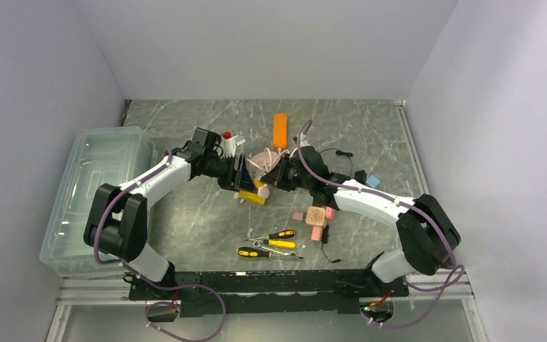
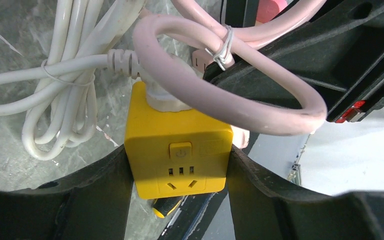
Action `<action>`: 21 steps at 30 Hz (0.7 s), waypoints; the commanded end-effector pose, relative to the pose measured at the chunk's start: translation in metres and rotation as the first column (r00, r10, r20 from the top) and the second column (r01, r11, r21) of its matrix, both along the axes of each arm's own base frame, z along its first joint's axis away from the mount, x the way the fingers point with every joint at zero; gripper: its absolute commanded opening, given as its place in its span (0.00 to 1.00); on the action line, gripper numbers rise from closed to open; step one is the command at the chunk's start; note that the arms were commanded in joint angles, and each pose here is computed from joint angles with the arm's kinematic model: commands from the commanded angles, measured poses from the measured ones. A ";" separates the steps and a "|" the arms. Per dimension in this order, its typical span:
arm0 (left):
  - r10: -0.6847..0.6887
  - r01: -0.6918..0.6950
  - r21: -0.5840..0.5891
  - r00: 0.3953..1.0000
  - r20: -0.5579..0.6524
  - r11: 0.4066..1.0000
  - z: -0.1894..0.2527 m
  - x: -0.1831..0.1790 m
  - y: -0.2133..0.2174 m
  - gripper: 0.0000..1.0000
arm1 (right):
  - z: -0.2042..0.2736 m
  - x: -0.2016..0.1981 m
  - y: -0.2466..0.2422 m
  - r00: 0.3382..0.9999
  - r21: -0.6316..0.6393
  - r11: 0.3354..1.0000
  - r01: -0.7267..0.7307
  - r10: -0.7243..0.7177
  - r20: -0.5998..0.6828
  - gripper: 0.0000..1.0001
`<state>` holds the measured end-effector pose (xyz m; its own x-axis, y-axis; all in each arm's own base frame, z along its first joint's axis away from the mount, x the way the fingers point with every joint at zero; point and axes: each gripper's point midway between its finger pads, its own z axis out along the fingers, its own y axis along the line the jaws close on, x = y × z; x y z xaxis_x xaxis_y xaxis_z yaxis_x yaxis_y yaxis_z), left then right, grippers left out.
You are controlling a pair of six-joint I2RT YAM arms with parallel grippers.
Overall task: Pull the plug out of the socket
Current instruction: Remove the plug from the socket.
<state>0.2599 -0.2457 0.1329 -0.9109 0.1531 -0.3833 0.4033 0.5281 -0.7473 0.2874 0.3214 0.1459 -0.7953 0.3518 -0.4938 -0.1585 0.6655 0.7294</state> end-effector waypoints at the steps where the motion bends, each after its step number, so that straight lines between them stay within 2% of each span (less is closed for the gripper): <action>1: -0.028 0.027 0.010 0.993 0.118 1.000 0.022 0.005 0.004 0.00 | 0.005 0.026 -0.014 0.999 -0.040 0.998 0.044 -0.042 0.034 0.00; 6: 0.036 -0.040 0.049 0.995 0.094 0.998 0.015 0.014 0.013 0.00 | 0.005 0.024 -0.015 0.998 -0.022 0.998 0.051 -0.050 0.038 0.00; 12: 0.124 -0.124 -0.003 0.992 0.016 0.992 0.010 0.026 0.024 0.00 | 0.011 0.010 -0.017 0.992 -0.012 0.995 0.095 -0.094 0.086 0.00; 21: 0.137 -0.137 -0.021 0.991 0.005 0.990 0.009 0.029 0.029 0.00 | 0.004 -0.001 -0.018 0.990 -0.062 0.991 0.117 -0.112 0.086 0.00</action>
<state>0.2622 -0.2378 0.1369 -0.9373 0.1020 -0.3333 0.3367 0.5122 -0.7901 0.2846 0.3252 0.1528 -0.7396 0.4060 -0.5369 -0.1584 0.6702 0.7250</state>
